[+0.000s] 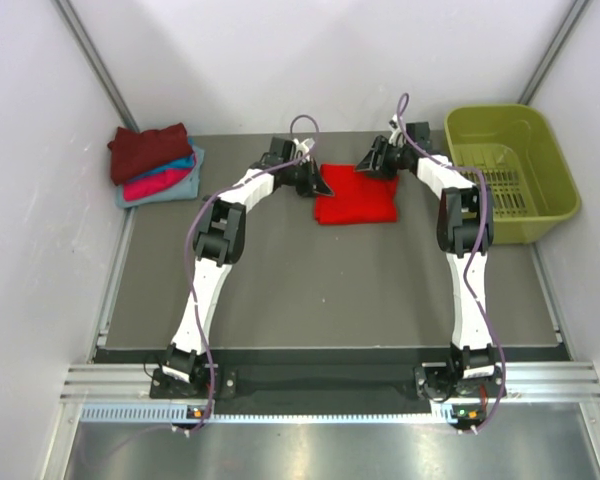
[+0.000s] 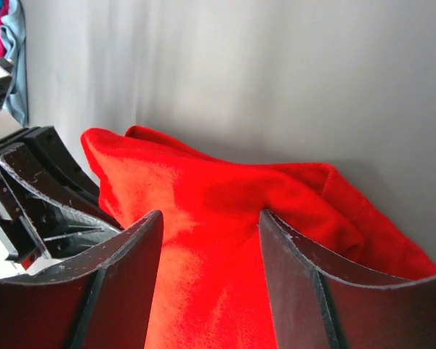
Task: Fold and stack the t-shirts
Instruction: Neatly place the folded tshirt to the corner
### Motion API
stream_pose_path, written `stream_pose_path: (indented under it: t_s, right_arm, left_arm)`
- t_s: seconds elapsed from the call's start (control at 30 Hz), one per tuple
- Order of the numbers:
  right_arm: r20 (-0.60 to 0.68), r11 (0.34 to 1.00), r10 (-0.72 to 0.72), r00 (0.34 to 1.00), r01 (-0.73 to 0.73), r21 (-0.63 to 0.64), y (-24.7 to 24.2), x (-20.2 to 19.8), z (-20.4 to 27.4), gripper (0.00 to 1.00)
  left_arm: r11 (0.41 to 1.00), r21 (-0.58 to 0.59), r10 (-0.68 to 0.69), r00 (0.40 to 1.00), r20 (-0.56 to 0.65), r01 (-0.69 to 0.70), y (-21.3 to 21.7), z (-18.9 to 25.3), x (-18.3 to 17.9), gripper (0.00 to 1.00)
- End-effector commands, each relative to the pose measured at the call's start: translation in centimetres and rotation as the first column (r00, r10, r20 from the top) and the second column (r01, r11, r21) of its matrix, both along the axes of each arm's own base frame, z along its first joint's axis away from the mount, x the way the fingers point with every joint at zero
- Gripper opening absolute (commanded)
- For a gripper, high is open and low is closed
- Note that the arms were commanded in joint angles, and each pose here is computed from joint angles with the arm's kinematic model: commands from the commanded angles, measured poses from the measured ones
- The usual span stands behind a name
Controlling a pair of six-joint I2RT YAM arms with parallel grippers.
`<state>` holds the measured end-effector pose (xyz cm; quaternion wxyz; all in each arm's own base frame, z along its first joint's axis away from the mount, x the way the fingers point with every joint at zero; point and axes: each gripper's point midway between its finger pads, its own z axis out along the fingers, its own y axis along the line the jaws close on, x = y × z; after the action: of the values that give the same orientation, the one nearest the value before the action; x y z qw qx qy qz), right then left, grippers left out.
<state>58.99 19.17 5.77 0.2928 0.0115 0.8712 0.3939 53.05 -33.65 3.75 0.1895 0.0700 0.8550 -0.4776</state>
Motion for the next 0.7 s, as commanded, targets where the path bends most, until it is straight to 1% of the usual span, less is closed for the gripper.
stream_pose_path:
  t_s: [0.0,0.07,0.1,0.13,0.17,0.2,0.23,0.27,0.3,0.33,0.37,0.4,0.43,0.47,0.5,0.53,0.6,0.67]
  right_arm:
    - [0.077,1.000,0.009,0.997,-0.008,-0.021,0.0,0.4,2.3,0.56]
    - [0.110,1.000,0.003,0.994,-0.001,-0.019,-0.5,0.5,4.5,0.57]
    - [0.126,1.000,-0.007,0.992,0.010,-0.020,-1.1,0.7,5.4,0.57]
    - [0.137,0.999,-0.020,0.990,0.025,-0.029,-1.6,0.8,6.0,0.59]
    - [0.163,0.998,-0.032,0.986,0.039,-0.039,-2.3,0.8,7.5,0.60]
    - [0.165,0.997,-0.045,0.985,0.054,-0.049,-2.9,0.8,7.9,0.62]
    - [0.175,0.995,-0.063,0.982,0.075,-0.060,-3.9,0.8,8.5,0.69]
    - [0.202,0.992,-0.065,0.977,0.085,-0.092,-4.7,0.7,9.2,0.81]
    - [0.199,0.989,-0.071,0.978,0.095,-0.114,-5.3,0.4,9.2,0.86]
    - [0.203,0.983,-0.088,0.975,0.119,-0.143,-6.4,0.5,9.1,0.97]
    - [0.212,0.979,-0.082,0.974,0.118,-0.165,-6.9,0.2,9.3,1.00]
    - [0.201,0.977,-0.087,0.976,0.123,-0.175,-7.4,-0.1,9.1,1.00]
    - [0.195,0.974,-0.095,0.976,0.132,-0.183,-7.9,-0.3,8.9,1.00]
    - [0.195,0.971,-0.095,0.976,0.134,-0.197,-8.2,-0.7,8.8,1.00]
    - [0.191,0.969,-0.097,0.977,0.136,-0.208,-8.4,-1.0,8.7,1.00]
    - [0.197,0.965,-0.102,0.975,0.145,-0.219,-8.6,-1.1,9.1,1.00]
    - [0.183,0.964,-0.102,0.978,0.142,-0.224,-8.6,-1.7,8.6,1.00]
    - [0.186,0.965,-0.093,0.978,0.135,-0.225,-8.4,-2.1,8.9,1.00]
  left_arm:
    - [0.999,0.049,-0.012,0.999,0.044,0.009,0.9,0.0,0.1,0.00]
    - [0.997,0.074,0.008,0.997,0.072,-0.013,2.4,1.0,0.9,0.00]
    - [0.993,0.110,0.017,0.994,0.103,-0.029,3.5,2.0,1.2,0.00]
    - [0.992,0.121,0.013,0.992,0.126,-0.029,4.0,2.7,1.4,0.00]
    - [0.991,0.127,0.026,0.986,0.167,-0.048,5.3,4.6,2.2,0.00]
    - [0.986,0.160,0.025,0.983,0.182,-0.054,6.3,5.0,2.2,0.00]
    - [0.983,0.174,0.025,0.978,0.205,-0.062,7.0,5.8,2.4,0.00]
    - [0.980,0.181,0.040,0.971,0.235,-0.084,8.2,7.7,2.8,0.00]
    - [0.977,0.197,0.034,0.968,0.248,-0.085,9.1,8.4,2.7,0.00]
    - [0.973,0.203,0.050,0.963,0.264,-0.106,10.6,9.3,3.1,0.00]
    - [0.971,0.208,0.054,0.955,0.291,-0.119,11.4,10.9,3.1,0.00]
    - [0.967,0.218,0.056,0.950,0.308,-0.128,12.3,11.6,3.2,0.00]
    - [0.964,0.230,0.059,0.953,0.298,-0.131,13.3,11.8,2.8,0.00]
    - [0.959,0.236,0.076,0.945,0.318,-0.156,14.9,13.0,3.1,0.00]
    - [0.955,0.252,0.068,0.940,0.334,-0.159,15.8,13.3,3.0,0.00]
    - [0.946,0.269,0.088,0.942,0.325,-0.181,17.6,13.4,3.1,0.00]
    - [0.933,0.298,0.083,0.927,0.366,-0.201,19.4,14.7,3.1,0.00]
    - [0.914,0.321,0.106,0.910,0.400,-0.247,21.8,16.1,3.4,0.00]
